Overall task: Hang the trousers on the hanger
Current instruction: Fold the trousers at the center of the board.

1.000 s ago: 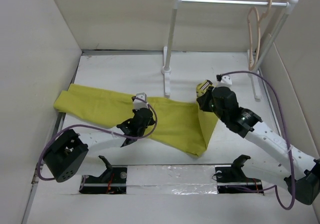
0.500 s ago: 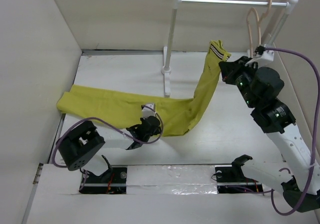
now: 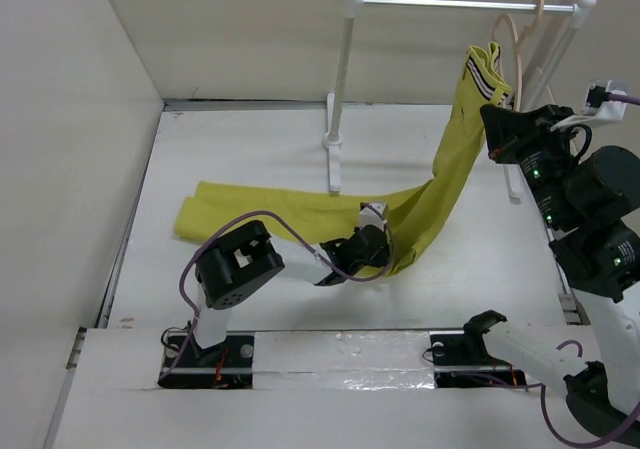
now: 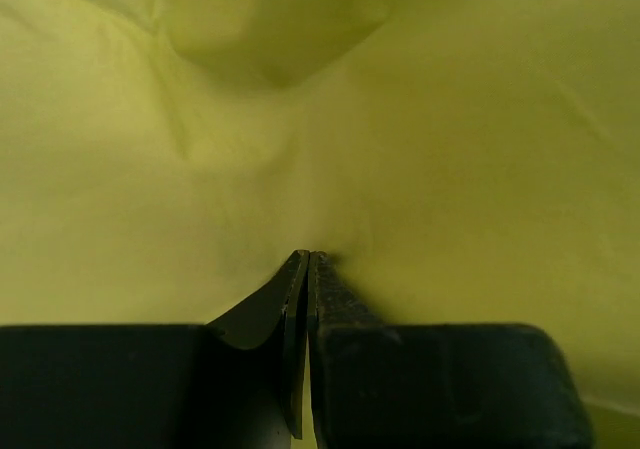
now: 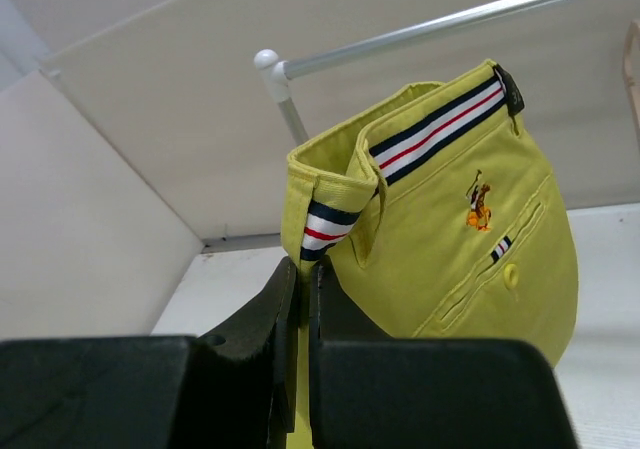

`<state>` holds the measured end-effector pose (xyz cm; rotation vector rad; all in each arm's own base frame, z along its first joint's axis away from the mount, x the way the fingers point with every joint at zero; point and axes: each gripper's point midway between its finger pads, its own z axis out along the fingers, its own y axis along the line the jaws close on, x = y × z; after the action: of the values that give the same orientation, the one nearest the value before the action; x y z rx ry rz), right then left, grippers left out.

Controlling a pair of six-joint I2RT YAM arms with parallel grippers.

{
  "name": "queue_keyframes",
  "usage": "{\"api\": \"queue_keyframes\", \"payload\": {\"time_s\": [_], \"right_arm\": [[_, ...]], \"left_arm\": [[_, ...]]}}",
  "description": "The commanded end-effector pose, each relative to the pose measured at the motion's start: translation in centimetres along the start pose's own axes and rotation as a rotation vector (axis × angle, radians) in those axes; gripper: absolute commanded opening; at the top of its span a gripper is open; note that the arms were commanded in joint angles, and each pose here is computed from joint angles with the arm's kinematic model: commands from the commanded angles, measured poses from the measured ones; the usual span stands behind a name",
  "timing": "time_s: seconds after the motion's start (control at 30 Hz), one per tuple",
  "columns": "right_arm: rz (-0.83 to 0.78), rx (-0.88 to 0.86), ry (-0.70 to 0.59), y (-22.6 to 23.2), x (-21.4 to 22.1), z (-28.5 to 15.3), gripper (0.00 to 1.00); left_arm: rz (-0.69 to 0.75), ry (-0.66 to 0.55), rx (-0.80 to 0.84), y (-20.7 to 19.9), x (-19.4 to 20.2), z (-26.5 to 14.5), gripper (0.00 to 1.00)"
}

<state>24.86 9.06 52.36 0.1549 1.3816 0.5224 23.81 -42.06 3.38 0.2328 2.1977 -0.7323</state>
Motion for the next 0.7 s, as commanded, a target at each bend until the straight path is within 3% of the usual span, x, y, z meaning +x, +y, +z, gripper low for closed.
{"api": "queue_keyframes", "payload": {"time_s": [0.0,0.13,0.17,0.2,0.23,0.27,0.33,0.37,0.4,0.47,0.5,0.67], "right_arm": [[-0.024,-0.104,-0.122,2.4,-4.7,-0.7,0.0],[-0.063,-0.175,-0.038,3.7,-2.5,0.8,0.0],[-0.066,-0.203,-0.011,4.3,-1.6,1.4,0.0],[-0.068,-0.208,-0.001,4.4,-1.3,1.8,0.0],[-0.066,-0.238,0.018,5.2,-0.5,2.4,0.0],[-0.068,-0.239,0.023,5.3,-0.2,2.8,0.0],[-0.064,-0.268,0.046,6.3,0.8,3.5,0.0],[-0.067,-0.275,0.068,6.7,1.8,4.5,0.0],[-0.063,-0.3,0.085,7.7,2.5,4.8,0.0],[-0.062,-0.317,0.087,8.8,2.9,5.6,0.0],[-0.066,-0.319,0.114,9.3,4.2,6.6,0.0],[-0.057,-0.392,0.155,13.9,7.1,8.9,0.0]], "left_arm": [[0.009,0.001,0.12,-4.4,-1.0,0.6,0.0],[-0.004,-0.069,0.149,-5.6,-3.8,-0.8,0.0],[-0.011,-0.081,0.114,-4.0,-4.2,-1.0,0.0],[-0.035,-0.12,0.122,-3.9,-6.1,-2.3,0.04],[-0.068,-0.153,0.105,-2.1,-7.8,-3.6,0.16],[-0.069,-0.139,0.067,-0.2,-7.1,-3.4,0.16],[-0.115,-0.212,0.067,1.2,-10.3,-6.3,0.25],[-0.135,-0.225,0.006,4.4,-10.4,-7.1,0.25],[-0.17,-0.298,0.027,4.5,-13.0,-9.7,0.25],[-0.204,-0.338,-0.059,8.0,-13.6,-12.1,0.25],[-0.244,-0.438,-0.051,8.6,-16.5,-15.1,0.25],[-0.326,-0.617,-0.112,12.0,-19.4,-23.0,0.25]]}}
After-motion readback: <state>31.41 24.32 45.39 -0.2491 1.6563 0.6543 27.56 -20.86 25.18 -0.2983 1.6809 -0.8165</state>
